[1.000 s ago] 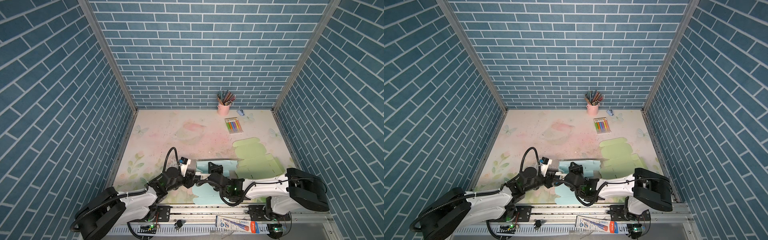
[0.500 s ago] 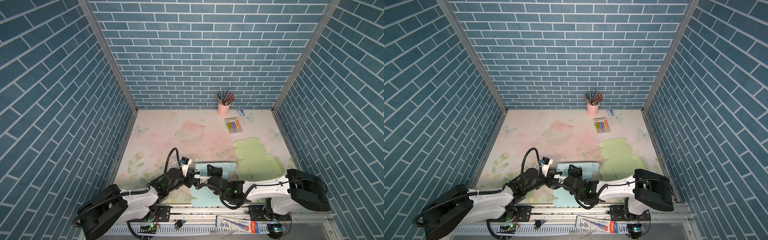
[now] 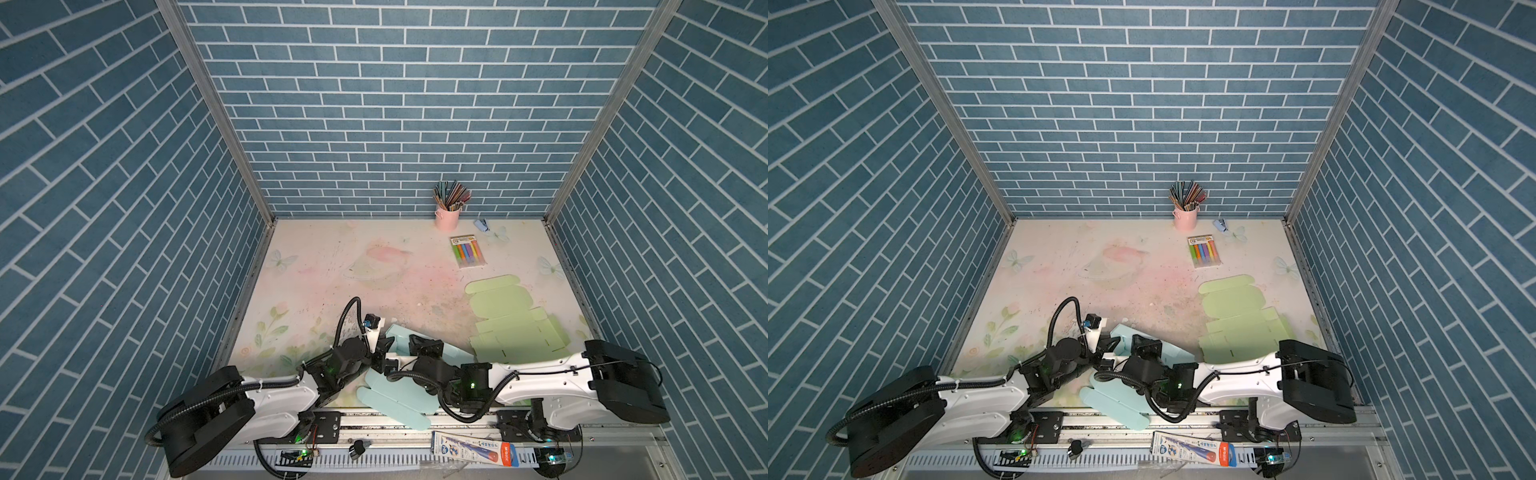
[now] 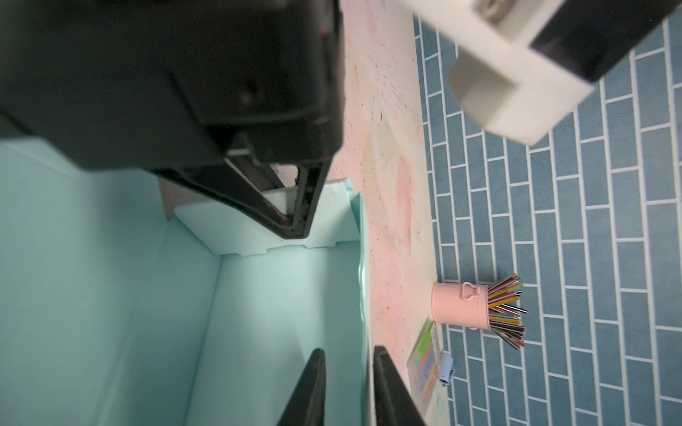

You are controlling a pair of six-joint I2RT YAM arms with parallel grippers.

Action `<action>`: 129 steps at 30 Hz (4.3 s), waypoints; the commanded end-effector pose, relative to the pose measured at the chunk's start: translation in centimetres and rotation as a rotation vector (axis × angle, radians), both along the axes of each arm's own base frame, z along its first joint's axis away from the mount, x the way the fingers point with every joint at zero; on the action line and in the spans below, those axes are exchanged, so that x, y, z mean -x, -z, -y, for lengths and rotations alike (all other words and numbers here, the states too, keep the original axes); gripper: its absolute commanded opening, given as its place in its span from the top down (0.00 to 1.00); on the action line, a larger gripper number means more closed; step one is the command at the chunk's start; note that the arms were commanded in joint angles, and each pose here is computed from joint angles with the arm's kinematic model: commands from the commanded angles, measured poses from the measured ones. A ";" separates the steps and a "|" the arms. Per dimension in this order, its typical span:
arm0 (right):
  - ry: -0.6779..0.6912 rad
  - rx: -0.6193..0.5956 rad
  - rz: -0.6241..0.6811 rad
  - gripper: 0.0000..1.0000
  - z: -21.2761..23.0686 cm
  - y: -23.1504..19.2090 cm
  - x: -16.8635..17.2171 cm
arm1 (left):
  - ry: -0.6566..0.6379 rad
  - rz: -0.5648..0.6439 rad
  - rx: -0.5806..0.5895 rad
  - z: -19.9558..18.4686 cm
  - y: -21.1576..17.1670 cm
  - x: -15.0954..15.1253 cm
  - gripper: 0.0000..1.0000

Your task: Fold the paper box

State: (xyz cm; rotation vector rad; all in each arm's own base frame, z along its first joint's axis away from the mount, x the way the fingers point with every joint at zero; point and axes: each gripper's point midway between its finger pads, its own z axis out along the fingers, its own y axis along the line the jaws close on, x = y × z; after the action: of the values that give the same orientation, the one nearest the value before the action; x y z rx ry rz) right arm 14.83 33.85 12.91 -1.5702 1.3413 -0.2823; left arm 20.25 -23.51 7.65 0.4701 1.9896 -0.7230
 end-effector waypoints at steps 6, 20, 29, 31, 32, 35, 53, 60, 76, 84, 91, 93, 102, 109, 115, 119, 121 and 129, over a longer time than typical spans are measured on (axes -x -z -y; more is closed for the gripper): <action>-0.024 -0.505 -0.359 0.46 0.6 -8.0 2.6 | -0.026 0.073 -0.049 -0.3 -0.8 -0.8 0.86; 0.158 -0.836 -1.003 0.49 0.4 -6.3 -5.0 | -0.012 0.223 -0.059 0.4 -3.8 -1.6 0.85; 0.182 -0.789 -1.221 0.54 -2.0 -2.1 -4.7 | -0.010 0.243 -0.096 1.4 -3.1 -2.5 0.85; 0.197 -0.769 -1.254 0.62 -2.0 -1.2 -4.7 | -0.017 0.234 -0.112 1.4 -2.4 -2.7 0.85; 0.197 -0.768 -1.265 0.65 -2.1 -1.0 -4.5 | -0.023 0.229 -0.117 1.4 -2.2 -2.8 0.85; 0.191 -0.761 -1.305 0.71 -2.3 -0.4 -4.2 | -0.036 0.218 -0.128 1.1 -1.4 -2.9 0.83; 0.282 -0.740 -1.344 0.79 -1.9 2.1 -4.5 | -0.025 0.220 -0.135 1.8 -0.3 -3.2 0.93; 0.278 -0.767 -1.363 0.81 -1.9 1.9 -4.2 | -0.034 0.202 -0.155 1.4 0.7 -3.1 0.85; 0.318 -0.777 -1.386 0.84 -1.3 2.5 -3.9 | -0.060 0.183 -0.178 1.2 2.3 -3.2 1.00; 0.304 -0.794 -1.451 0.84 -1.4 2.1 -2.7 | -0.069 0.168 -0.164 0.9 2.8 -3.0 0.93; 0.325 -0.793 -1.466 0.84 -1.2 2.2 -2.0 | -0.090 0.158 -0.189 0.5 3.9 -3.1 0.88; 0.342 -0.794 -1.465 0.85 -1.0 2.5 -2.0 | -0.087 0.157 -0.182 0.5 3.9 -3.1 0.87; 0.420 -0.800 -1.420 0.87 0.0 3.9 -2.6 | -0.075 0.159 -0.193 0.6 4.3 -2.2 0.85; 0.447 -0.803 -1.412 0.88 0.4 4.4 -2.7 | -0.069 0.171 -0.194 1.3 4.1 -2.6 0.99; 0.461 -0.805 -1.408 0.88 0.7 4.6 -2.6 | -0.057 0.168 -0.174 1.2 3.9 -2.2 0.95; 0.476 -0.798 -1.404 0.89 0.9 5.1 -2.7 | -0.064 0.175 -0.128 0.8 2.8 -1.8 0.89; 0.477 -0.799 -1.406 0.89 0.9 5.1 -2.7 | -0.068 0.182 -0.121 0.6 2.3 -1.8 0.87; 0.466 -0.812 -1.404 0.89 0.7 4.7 -2.8 | -0.059 0.224 -0.148 1.5 1.1 -2.4 0.93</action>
State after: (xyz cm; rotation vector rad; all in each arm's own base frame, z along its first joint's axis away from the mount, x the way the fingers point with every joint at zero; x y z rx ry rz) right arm 18.80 34.92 11.77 -0.6206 2.2379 1.2600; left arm 22.23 -24.53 6.01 0.5575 1.8578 -0.4802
